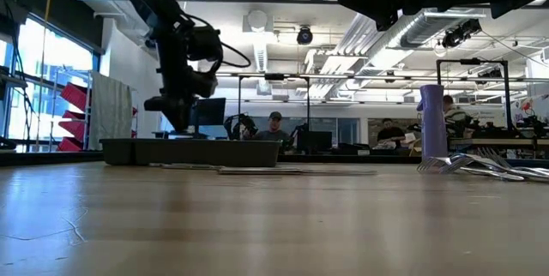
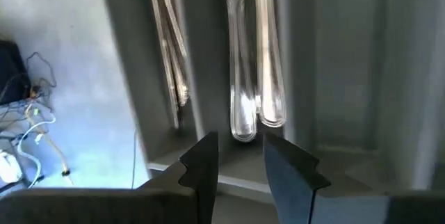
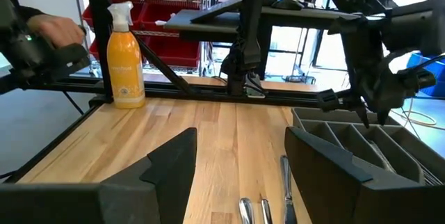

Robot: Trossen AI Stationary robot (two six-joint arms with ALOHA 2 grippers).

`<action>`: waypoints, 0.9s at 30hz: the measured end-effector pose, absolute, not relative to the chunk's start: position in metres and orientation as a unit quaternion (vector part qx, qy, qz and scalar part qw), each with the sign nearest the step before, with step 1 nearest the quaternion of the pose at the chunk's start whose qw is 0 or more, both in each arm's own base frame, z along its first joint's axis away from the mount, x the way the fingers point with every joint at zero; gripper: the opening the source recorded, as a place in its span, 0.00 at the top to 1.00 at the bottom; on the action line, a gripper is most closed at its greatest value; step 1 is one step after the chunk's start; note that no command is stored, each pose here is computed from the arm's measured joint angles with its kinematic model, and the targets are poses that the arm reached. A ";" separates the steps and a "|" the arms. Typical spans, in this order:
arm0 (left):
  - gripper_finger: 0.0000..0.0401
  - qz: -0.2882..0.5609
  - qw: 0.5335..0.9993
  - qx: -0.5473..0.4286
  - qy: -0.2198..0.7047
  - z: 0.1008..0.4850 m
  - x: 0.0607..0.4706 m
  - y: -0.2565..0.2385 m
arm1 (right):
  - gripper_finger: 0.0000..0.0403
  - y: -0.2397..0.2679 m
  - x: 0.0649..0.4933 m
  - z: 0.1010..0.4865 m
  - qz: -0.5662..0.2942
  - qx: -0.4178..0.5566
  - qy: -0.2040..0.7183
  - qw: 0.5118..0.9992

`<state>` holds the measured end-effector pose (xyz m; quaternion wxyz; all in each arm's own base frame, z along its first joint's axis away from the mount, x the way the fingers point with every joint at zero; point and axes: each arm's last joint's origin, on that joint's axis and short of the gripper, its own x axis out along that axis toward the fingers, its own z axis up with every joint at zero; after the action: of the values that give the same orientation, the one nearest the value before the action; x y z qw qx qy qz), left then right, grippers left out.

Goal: Sort silverware
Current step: Put the silver knife into the organizing bin

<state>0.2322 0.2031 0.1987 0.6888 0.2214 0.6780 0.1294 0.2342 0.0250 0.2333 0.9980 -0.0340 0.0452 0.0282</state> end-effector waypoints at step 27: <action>0.74 0.176 0.895 -0.030 0.408 0.295 0.255 0.055 | 0.49 0.008 0.273 0.116 0.061 0.003 0.247 0.967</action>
<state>0.2551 0.0548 0.2946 0.8953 -0.0295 0.4081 0.1760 0.2726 0.0083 0.1158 0.9670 0.0028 0.2472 0.0613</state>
